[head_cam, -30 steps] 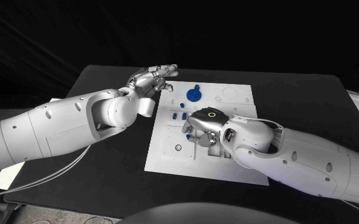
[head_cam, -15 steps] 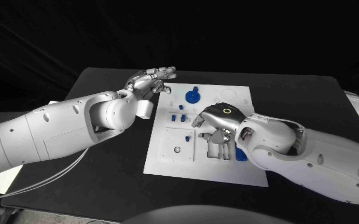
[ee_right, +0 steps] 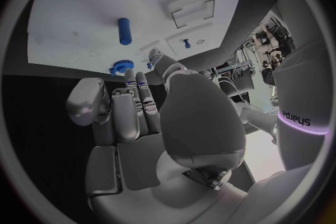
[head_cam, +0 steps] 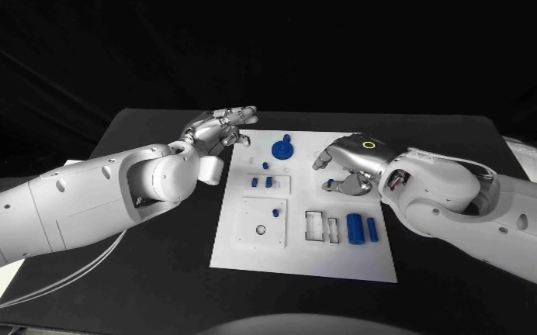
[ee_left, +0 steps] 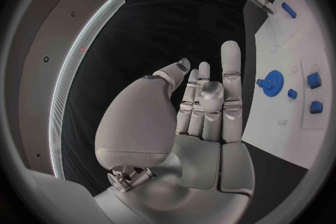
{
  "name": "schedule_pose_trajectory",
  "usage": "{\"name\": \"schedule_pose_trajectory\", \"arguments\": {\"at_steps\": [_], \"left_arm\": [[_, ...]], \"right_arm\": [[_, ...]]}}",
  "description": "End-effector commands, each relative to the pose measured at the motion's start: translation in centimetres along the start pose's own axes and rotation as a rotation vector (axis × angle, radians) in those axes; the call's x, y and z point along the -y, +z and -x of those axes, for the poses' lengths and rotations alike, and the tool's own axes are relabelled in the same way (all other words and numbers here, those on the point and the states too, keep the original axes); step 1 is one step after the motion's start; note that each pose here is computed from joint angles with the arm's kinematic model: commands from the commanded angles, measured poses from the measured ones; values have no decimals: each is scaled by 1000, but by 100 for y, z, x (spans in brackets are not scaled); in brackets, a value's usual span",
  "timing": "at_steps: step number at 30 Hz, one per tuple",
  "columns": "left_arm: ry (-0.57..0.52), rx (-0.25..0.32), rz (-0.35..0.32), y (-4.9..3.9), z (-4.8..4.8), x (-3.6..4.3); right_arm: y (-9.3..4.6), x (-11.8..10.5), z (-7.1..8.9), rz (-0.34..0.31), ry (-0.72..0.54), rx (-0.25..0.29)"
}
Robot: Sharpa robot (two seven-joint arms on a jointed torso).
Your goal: Assemble the parts on the task board
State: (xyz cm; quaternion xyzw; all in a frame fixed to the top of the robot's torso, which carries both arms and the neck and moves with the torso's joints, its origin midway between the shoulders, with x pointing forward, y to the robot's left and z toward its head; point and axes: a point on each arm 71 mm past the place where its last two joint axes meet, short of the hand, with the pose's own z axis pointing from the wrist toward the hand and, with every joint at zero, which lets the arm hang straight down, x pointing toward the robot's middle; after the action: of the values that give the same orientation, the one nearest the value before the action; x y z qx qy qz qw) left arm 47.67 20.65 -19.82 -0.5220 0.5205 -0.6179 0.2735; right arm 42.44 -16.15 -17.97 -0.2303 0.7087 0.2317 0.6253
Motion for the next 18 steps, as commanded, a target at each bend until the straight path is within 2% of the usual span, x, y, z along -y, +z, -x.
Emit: {"name": "schedule_pose_trajectory", "arguments": {"at_steps": [1, 8, 18], "left_arm": [[-4, -22, -3, 3, -27, 2], [5, -28, -7, 0, -31, 6], [7, -30, -8, -1, -32, 7]], "right_arm": [[-10, 69, -65, -45, -41, -87], [2, 103, -145, -45, -63, -132], [69, 117, -228, -35, -60, -149]]}}
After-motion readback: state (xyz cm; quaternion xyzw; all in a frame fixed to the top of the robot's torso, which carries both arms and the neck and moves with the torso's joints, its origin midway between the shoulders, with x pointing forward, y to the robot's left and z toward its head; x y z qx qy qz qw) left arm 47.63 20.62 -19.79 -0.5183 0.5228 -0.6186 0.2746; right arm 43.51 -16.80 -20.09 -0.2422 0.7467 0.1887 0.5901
